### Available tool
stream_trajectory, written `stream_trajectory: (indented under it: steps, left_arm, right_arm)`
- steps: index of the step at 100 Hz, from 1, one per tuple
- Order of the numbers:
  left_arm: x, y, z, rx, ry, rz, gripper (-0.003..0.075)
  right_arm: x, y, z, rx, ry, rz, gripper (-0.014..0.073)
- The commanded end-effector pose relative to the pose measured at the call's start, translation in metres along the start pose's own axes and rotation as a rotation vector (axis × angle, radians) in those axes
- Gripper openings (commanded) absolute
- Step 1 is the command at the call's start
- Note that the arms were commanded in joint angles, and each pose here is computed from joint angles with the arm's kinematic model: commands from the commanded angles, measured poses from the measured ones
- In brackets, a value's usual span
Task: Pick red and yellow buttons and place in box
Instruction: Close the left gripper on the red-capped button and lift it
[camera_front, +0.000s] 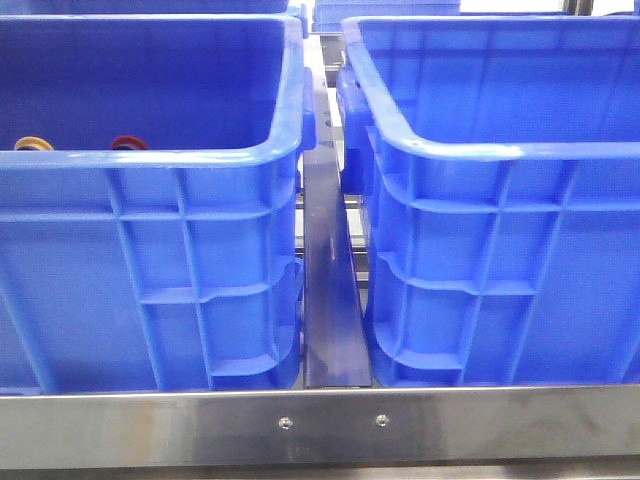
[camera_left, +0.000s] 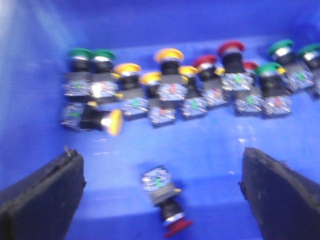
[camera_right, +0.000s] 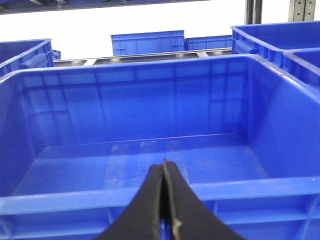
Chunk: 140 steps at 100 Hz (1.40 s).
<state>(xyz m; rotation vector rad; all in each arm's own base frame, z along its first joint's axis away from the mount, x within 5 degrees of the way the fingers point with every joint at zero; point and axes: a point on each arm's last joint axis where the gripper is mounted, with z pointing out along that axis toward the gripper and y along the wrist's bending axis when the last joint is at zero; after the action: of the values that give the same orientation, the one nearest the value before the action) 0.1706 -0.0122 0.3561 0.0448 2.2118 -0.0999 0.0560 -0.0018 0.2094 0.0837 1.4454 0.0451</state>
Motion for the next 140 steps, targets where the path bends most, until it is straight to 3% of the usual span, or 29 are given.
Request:
stream_trajectory:
  steps: [1, 29, 73, 140]
  left_arm:
    - [-0.019, -0.010, 0.004, 0.054, -0.068, 0.011, 0.0583]
    - [-0.046, -0.050, 0.065, 0.171, 0.050, 0.100, 0.0583]
    - [-0.083, -0.070, 0.165, 0.168, 0.197, 0.107, 0.0573]
    - [-0.065, -0.074, 0.228, 0.154, 0.313, 0.118, 0.0566]
  right_arm:
    - [-0.015, 0.001, -0.003, -0.007, -0.121, -0.004, -0.0069]
    - [-0.015, 0.001, -0.003, -0.007, -0.121, -0.004, -0.0069]
    - [-0.015, 0.001, -0.003, -0.007, -0.121, -0.004, -0.0069]
    - [-0.015, 0.001, -0.003, -0.007, -0.121, -0.004, -0.0069]
